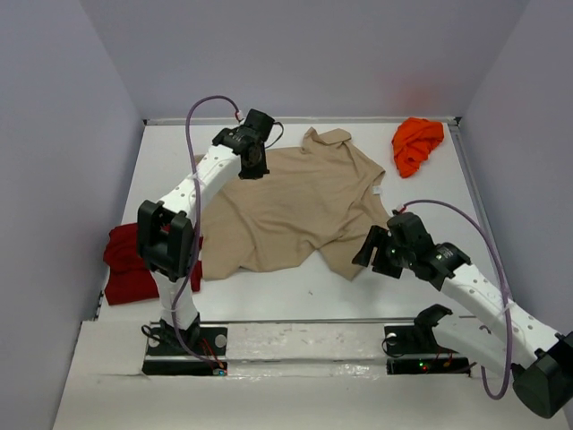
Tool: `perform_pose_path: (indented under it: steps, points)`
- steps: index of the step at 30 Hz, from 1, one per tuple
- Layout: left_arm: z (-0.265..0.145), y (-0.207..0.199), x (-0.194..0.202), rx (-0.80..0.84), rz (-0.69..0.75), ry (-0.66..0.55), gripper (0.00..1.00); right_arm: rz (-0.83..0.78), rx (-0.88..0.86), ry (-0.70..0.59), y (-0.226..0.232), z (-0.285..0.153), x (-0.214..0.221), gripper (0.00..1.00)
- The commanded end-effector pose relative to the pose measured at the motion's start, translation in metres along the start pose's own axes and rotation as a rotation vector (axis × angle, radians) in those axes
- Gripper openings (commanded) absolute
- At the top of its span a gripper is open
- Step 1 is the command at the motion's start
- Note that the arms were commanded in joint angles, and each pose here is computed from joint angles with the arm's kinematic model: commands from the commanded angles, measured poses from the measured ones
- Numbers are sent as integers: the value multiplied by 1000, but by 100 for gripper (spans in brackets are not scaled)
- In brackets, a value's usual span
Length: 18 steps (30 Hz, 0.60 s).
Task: Fold and stack the t-shirts
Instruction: Flatten out the tshirt
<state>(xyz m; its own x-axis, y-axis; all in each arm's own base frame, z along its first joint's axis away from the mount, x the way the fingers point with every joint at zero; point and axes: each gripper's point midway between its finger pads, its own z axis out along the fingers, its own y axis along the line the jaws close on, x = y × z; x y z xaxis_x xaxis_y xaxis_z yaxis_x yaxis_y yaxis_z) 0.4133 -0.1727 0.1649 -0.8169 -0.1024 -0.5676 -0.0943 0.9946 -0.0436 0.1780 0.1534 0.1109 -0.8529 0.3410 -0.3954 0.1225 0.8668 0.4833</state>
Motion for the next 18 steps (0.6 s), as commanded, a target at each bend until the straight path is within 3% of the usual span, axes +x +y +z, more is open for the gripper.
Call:
perform_pose_path:
  steps: [1,11,18]
  points:
    - [-59,-3,-30,80,-53,-158,0,148,-88,38,10,13,18,70]
    - [-80,0,-26,108,-8,-188,0,180,-2,48,-11,54,34,68]
    - [-77,-3,-18,129,13,-171,0,36,90,73,-5,92,18,65]
